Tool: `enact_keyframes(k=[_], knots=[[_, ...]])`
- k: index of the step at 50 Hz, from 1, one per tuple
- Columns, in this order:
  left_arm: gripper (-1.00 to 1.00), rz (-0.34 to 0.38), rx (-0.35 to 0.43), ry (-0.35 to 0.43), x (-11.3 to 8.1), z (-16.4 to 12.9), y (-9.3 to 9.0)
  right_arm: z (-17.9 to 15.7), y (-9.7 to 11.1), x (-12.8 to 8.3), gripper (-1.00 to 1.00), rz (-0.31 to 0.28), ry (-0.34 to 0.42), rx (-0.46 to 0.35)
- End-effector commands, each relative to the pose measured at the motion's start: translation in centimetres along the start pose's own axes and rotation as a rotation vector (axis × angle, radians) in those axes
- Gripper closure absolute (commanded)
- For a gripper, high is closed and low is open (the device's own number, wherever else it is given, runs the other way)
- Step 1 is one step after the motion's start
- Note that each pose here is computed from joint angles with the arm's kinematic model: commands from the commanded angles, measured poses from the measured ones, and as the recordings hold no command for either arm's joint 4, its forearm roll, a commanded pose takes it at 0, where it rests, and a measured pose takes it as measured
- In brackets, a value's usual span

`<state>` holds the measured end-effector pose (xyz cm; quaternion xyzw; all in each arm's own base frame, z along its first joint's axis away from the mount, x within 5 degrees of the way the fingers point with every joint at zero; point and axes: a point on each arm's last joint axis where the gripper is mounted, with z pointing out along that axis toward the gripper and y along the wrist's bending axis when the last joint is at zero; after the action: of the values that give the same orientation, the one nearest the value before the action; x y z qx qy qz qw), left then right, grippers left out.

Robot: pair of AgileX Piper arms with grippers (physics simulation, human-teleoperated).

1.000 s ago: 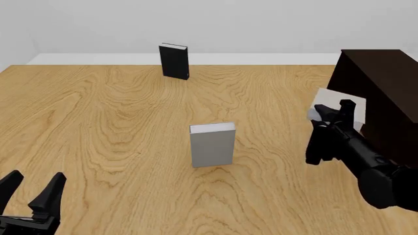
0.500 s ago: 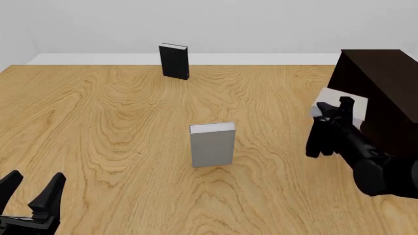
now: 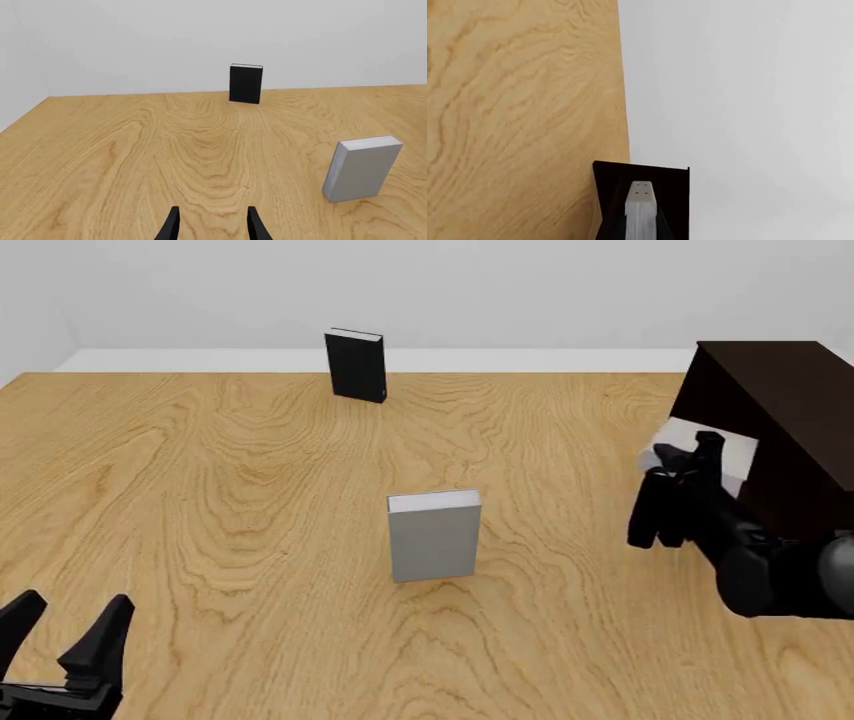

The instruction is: Pick up the book on the right and place it on the cabinet shelf.

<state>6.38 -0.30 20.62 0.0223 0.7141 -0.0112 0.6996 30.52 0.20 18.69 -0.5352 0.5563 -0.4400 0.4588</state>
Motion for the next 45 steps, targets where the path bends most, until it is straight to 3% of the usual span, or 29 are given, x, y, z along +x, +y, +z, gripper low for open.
enact_keyframes(k=[1,22,45], knots=[[-1.00,0.001,-0.001,0.003,0.0,0.0,0.0,1.0,-0.4,0.6,1.00,0.012,0.014,0.023],[-1.00,0.003,-0.002,0.001,0.0,0.1,0.0,1.8,-1.1,2.1,1.00,0.004,0.060,0.032],[-1.00,0.003,-0.003,0.004,0.0,0.0,0.0,2.8,-0.8,4.5,1.00,0.036,0.126,0.029]])
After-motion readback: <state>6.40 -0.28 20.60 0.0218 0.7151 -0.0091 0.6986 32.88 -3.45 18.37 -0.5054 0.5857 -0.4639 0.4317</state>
